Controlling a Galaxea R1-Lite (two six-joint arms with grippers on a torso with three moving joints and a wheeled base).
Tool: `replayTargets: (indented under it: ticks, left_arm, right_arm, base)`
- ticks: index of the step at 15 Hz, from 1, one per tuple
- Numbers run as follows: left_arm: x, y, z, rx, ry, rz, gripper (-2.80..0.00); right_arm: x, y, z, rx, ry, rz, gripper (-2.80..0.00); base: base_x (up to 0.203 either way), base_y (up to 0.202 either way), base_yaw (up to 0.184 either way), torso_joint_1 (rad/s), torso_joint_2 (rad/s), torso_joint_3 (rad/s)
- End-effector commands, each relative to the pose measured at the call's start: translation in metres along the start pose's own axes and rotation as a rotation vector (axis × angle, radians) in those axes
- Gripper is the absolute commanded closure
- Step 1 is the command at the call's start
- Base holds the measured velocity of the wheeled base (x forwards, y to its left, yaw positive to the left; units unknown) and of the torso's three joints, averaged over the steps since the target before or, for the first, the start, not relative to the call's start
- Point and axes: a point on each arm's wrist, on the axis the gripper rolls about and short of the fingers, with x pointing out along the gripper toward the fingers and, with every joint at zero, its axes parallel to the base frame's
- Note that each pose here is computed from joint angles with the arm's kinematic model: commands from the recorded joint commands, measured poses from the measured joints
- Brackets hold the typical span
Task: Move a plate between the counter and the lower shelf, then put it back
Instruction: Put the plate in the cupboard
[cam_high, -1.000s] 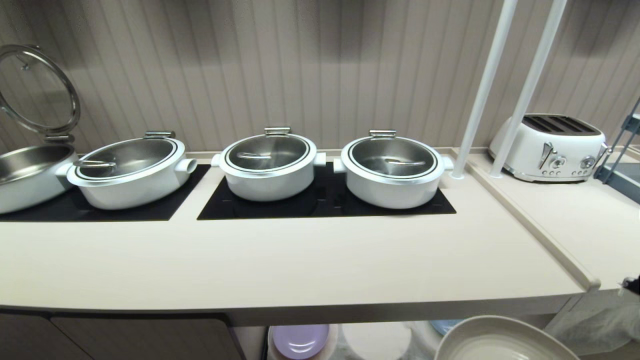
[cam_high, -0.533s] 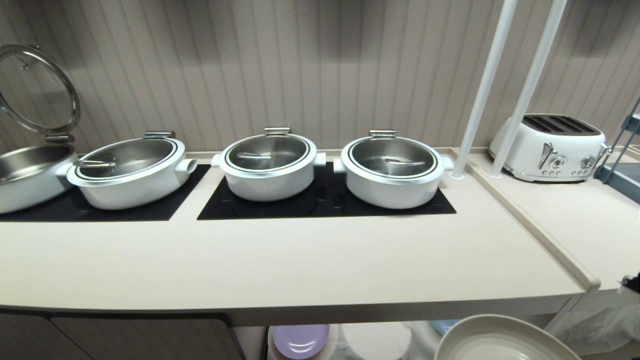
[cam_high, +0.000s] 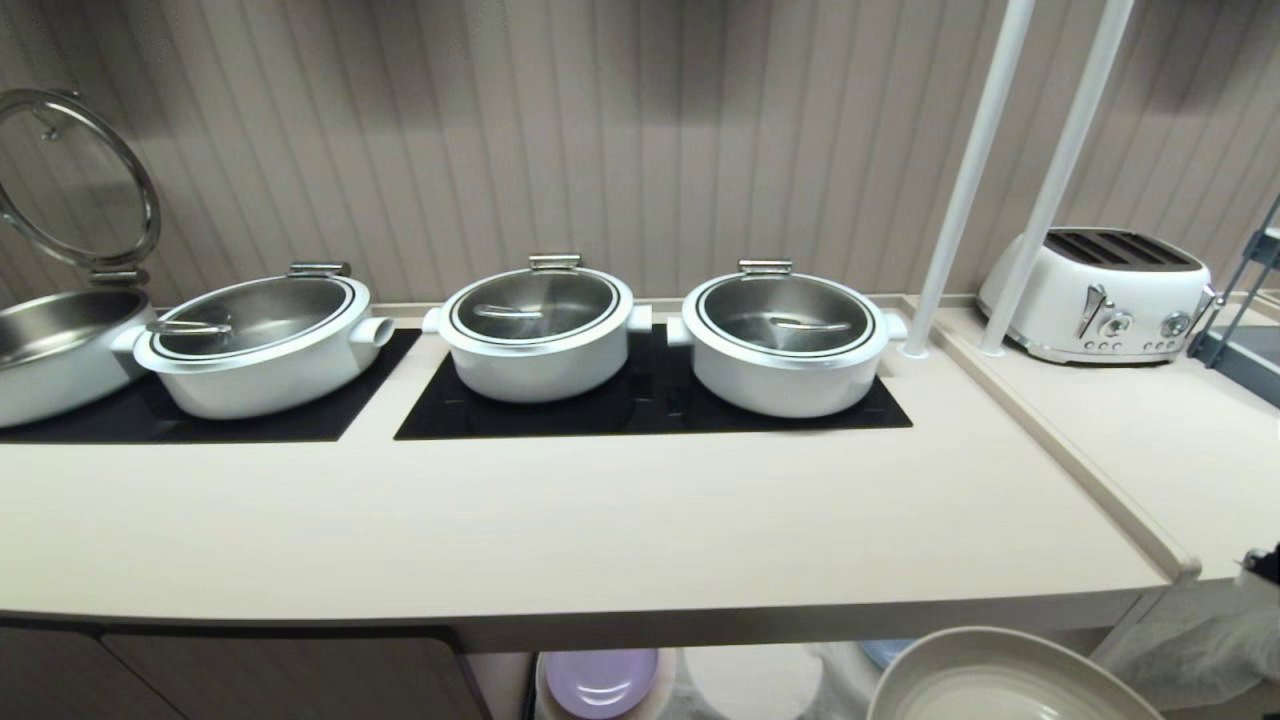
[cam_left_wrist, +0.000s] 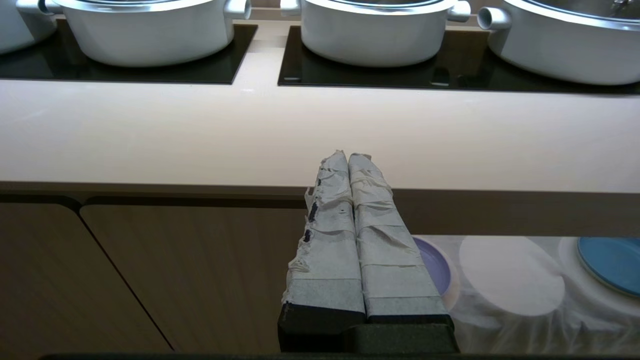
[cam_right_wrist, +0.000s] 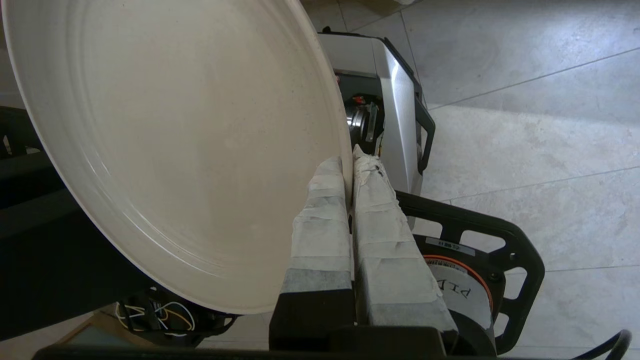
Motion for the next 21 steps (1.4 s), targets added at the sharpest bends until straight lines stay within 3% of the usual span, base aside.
replayTargets:
  ticks: [1,21]
  left_arm:
    - [0.0,0.0,0.0,-0.001,0.0,0.001,0.0]
    - [0.0,0.0,0.0,-0.001,0.0,0.001,0.0]
  right_arm:
    - [-0.001,0.0,-0.002,0.006,0.016,0.003,0.0]
    - [-0.002,0.001,-0.013,0.041,0.052,0.005,0.0]
  base:
    - [0.0,0.0,0.0,0.0,0.0,0.0]
    - [0.0,0.0,0.0,-0.091,0.19,0.1]
